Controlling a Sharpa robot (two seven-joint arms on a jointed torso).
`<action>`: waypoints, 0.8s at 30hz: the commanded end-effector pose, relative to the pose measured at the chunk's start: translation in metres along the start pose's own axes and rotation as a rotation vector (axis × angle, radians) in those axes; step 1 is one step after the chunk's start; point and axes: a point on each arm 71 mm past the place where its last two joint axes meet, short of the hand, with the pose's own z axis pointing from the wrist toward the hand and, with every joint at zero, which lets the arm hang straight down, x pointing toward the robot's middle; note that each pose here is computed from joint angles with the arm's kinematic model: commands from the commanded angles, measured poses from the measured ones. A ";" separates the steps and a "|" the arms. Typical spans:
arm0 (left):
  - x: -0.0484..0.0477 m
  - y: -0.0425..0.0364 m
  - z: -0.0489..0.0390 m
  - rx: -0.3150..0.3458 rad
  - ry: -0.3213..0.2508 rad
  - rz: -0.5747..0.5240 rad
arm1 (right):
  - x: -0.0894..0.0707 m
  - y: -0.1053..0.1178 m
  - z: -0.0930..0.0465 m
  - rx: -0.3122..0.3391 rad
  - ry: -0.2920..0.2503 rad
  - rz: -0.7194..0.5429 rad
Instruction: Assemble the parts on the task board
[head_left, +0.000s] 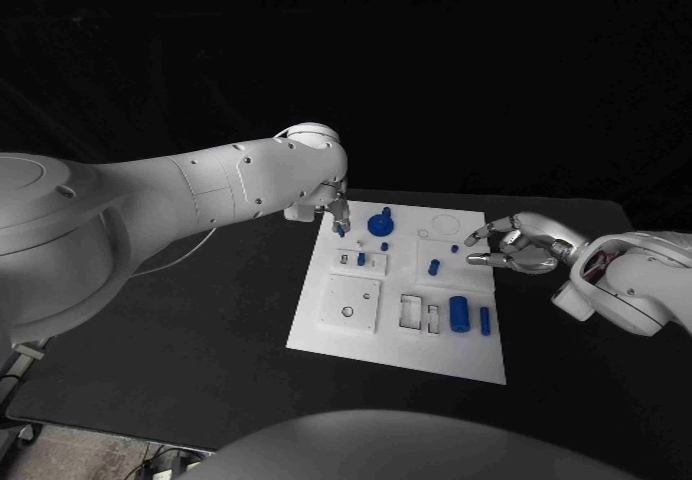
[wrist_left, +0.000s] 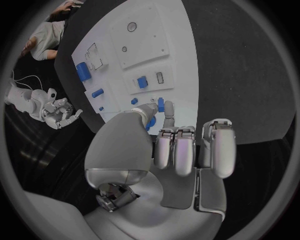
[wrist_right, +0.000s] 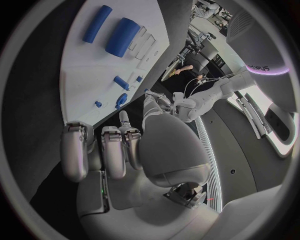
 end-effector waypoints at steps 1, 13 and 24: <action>0.0061 -0.0015 -0.0009 -0.023 0.023 -0.030 | 0.003 -0.001 -0.001 -0.002 0.018 0.004; 0.0299 -0.0005 0.0082 -0.022 0.026 -0.018 | 0.005 -0.003 -0.002 0.001 0.021 0.009; 0.0413 0.0018 0.0136 -0.029 0.027 -0.014 | 0.005 -0.003 -0.002 0.002 0.022 0.010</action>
